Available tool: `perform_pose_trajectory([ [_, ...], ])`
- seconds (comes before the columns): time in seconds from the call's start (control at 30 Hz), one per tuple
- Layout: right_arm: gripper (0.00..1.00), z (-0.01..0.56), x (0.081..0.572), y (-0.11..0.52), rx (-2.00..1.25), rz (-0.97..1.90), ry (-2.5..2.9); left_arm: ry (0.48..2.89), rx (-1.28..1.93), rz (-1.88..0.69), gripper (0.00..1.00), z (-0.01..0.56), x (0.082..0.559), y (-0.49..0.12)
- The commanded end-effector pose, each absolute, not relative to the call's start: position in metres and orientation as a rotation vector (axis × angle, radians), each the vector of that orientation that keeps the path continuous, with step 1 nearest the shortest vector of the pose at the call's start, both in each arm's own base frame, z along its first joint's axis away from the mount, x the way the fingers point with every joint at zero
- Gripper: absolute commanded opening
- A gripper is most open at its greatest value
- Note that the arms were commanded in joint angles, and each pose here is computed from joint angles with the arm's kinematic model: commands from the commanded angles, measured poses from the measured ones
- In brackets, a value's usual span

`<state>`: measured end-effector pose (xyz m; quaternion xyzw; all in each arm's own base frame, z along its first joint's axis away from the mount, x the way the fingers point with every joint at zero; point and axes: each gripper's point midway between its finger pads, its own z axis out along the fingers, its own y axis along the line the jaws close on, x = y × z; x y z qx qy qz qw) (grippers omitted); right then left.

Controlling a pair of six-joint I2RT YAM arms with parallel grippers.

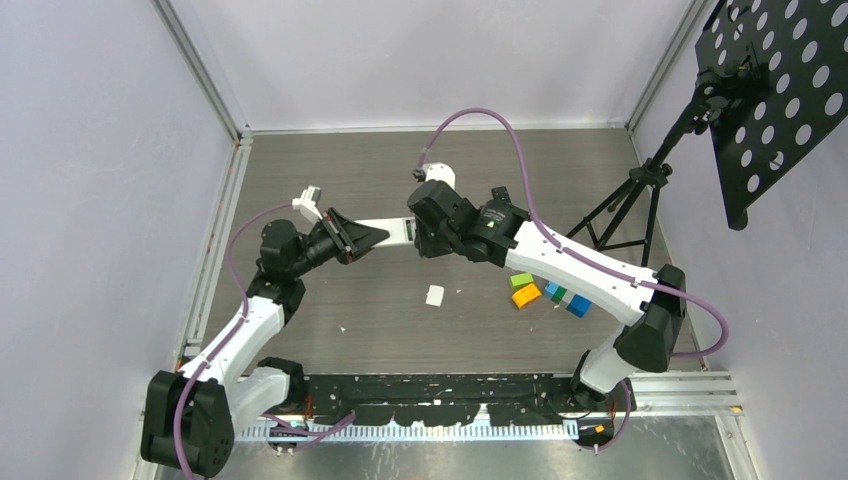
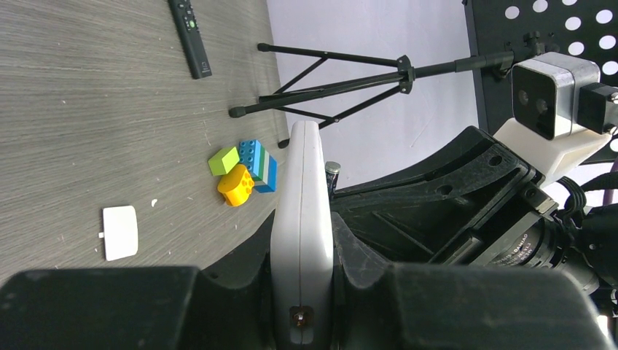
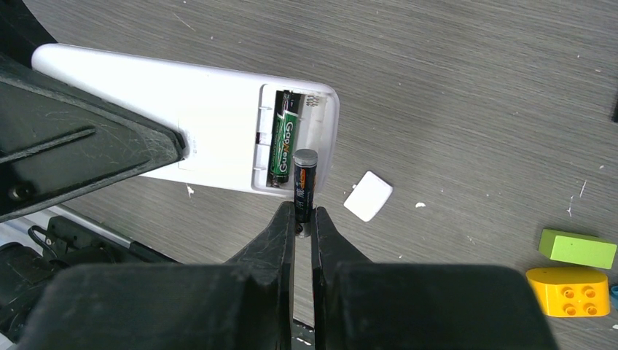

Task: Load the batteries into the remote control
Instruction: Load the battery into the remote control.

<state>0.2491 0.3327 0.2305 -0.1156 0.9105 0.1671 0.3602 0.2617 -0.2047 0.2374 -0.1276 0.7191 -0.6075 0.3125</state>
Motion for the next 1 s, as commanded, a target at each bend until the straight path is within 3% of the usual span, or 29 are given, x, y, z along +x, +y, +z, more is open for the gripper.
perform_pose_trajectory([
  [0.0, 0.11, 0.244, 0.259, 0.341, -0.286, 0.465, 2.3, 1.807, -0.247, -1.645, 0.0, 0.263, 0.258, -0.207],
  [0.3, 0.11, 0.254, 0.261, 0.341, -0.273, 0.49, 2.271, 1.81, -0.246, -1.628, 0.0, 0.259, 0.26, -0.206],
  [0.97, 0.28, 0.246, 0.272, 0.344, -0.261, 0.455, 2.282, 1.795, -0.243, -1.663, 0.0, 0.267, 0.257, -0.208],
])
